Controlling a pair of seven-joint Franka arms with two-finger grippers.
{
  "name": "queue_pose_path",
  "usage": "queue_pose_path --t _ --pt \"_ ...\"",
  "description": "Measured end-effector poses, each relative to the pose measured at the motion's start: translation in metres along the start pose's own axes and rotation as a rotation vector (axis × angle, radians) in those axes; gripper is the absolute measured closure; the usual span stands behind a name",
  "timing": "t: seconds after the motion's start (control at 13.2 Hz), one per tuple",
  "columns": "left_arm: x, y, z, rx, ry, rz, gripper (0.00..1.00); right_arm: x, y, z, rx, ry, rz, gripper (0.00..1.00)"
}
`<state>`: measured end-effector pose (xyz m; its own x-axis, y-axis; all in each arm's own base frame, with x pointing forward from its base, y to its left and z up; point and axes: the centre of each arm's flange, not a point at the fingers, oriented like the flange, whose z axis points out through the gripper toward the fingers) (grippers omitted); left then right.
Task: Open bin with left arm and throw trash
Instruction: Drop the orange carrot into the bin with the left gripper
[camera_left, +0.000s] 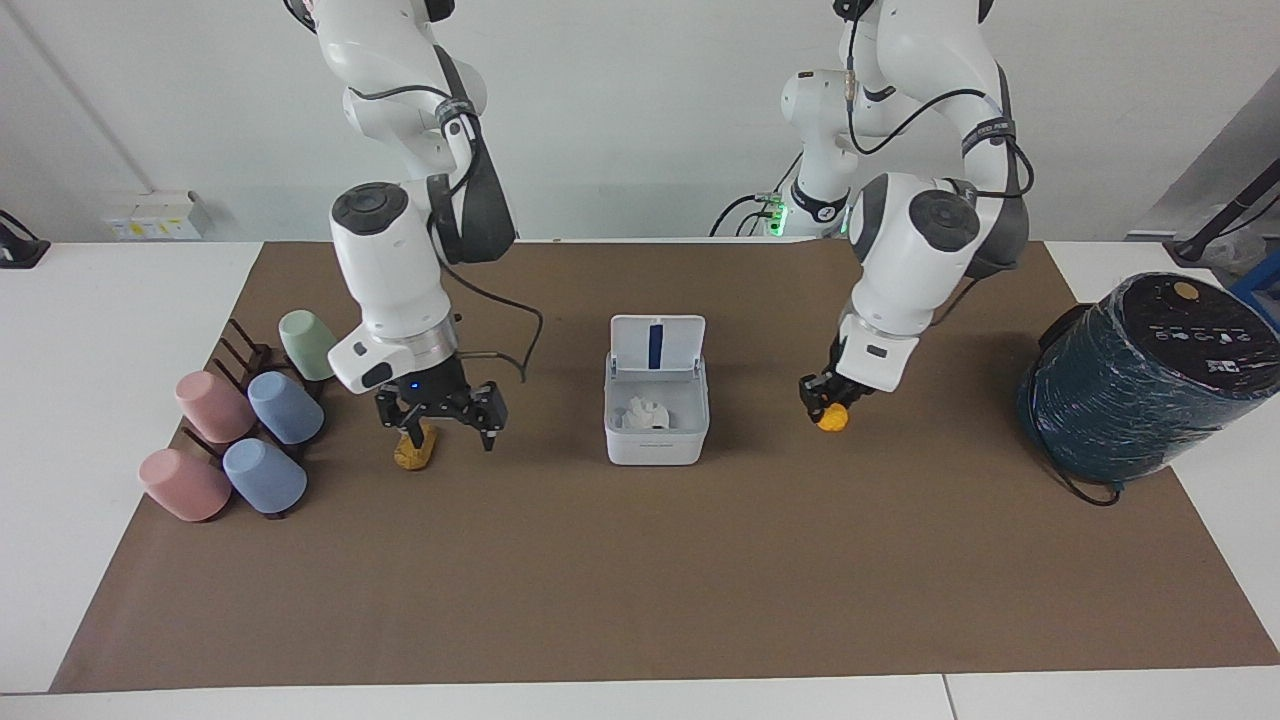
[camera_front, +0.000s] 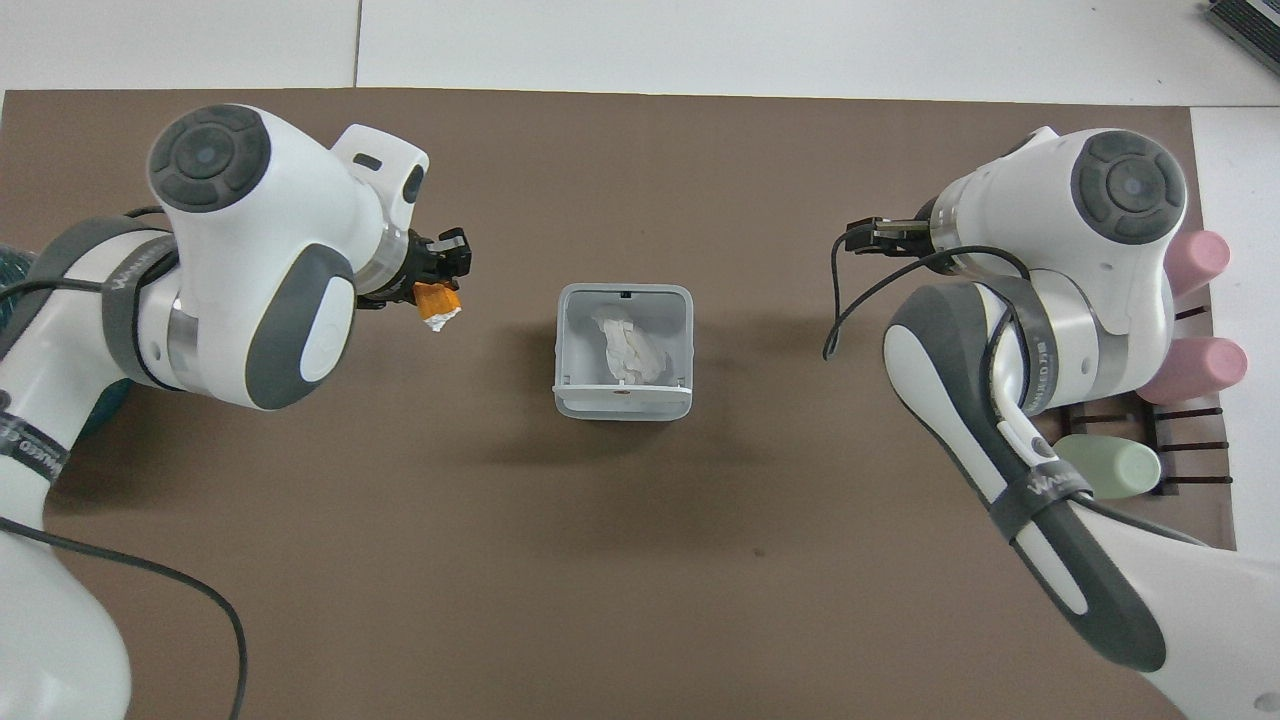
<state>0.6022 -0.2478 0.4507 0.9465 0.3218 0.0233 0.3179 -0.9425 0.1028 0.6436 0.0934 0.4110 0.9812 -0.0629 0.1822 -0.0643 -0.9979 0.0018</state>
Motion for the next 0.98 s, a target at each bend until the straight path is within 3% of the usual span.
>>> queue_pose_path --t 0.3,0.76,0.83,0.98 --pt "-0.046 0.069 0.004 -0.039 0.012 -0.105 0.59 -0.036 0.033 0.060 -0.029 -0.096 -0.016 0.00" --pt "-0.083 0.112 0.001 -0.117 0.039 -0.139 0.59 -0.064 0.061 0.097 -0.031 -0.092 0.020 0.00" --pt "-0.082 0.112 0.001 -0.117 0.040 -0.141 0.52 -0.066 0.062 0.099 -0.032 -0.098 0.020 0.00" --pt "-0.082 0.112 0.001 -0.117 0.040 -0.141 0.27 -0.069 0.060 0.101 -0.031 -0.104 0.016 0.21"
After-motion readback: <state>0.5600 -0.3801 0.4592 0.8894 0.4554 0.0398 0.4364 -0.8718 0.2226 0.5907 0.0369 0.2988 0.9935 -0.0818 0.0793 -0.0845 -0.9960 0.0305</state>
